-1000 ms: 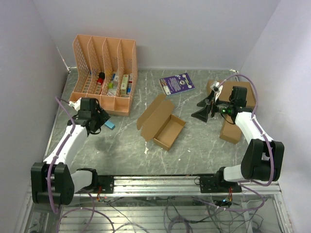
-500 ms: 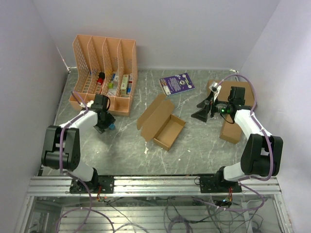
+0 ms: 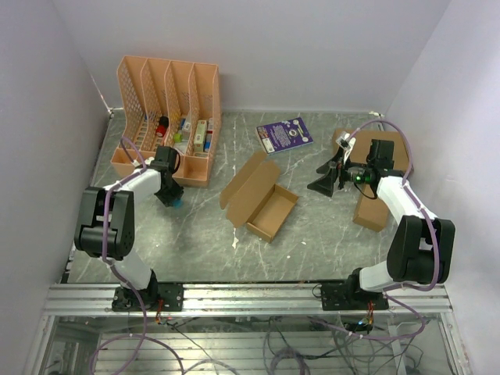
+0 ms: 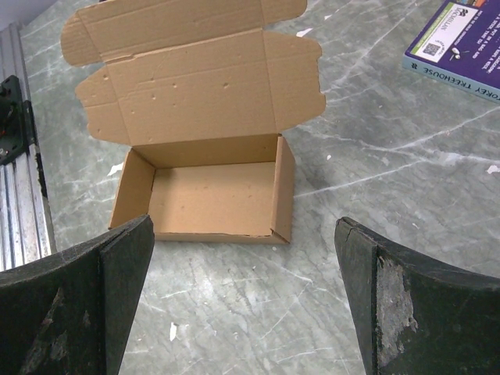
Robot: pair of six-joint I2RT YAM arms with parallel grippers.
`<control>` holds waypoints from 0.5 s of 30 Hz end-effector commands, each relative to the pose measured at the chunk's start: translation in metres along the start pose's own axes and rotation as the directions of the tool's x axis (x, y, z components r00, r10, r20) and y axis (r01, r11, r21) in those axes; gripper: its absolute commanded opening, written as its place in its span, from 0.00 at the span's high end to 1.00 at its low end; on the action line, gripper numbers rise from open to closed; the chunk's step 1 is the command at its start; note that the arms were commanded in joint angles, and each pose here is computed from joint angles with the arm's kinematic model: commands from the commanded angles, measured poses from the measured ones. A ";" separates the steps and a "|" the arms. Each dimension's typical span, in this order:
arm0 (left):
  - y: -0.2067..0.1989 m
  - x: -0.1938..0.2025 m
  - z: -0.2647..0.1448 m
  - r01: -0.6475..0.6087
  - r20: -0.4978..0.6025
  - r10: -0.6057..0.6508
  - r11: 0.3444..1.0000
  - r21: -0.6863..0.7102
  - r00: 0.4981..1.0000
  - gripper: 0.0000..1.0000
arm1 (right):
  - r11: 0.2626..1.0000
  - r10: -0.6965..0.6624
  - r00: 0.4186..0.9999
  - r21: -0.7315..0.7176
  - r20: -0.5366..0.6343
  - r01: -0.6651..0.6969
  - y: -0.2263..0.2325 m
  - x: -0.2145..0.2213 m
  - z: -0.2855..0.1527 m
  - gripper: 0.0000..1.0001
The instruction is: Fold the paper box
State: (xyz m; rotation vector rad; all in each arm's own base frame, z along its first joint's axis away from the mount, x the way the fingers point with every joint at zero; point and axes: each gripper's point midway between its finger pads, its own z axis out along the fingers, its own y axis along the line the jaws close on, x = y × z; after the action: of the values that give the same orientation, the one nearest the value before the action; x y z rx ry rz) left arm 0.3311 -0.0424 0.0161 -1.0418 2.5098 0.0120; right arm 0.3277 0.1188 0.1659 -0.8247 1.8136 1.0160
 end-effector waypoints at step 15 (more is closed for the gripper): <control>-0.053 0.058 -0.229 -0.432 0.416 0.164 0.561 0.706 0.894 0.93 | 0.999 -0.024 0.998 -0.037 0.052 0.026 0.013 -0.014 -0.003 0.02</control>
State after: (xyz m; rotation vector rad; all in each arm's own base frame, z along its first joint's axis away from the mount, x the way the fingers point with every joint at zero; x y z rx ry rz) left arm 0.2686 -0.1182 0.1613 -0.4369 2.2030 -0.4166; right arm 0.3235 0.1228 0.1747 -0.8236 1.7785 1.0504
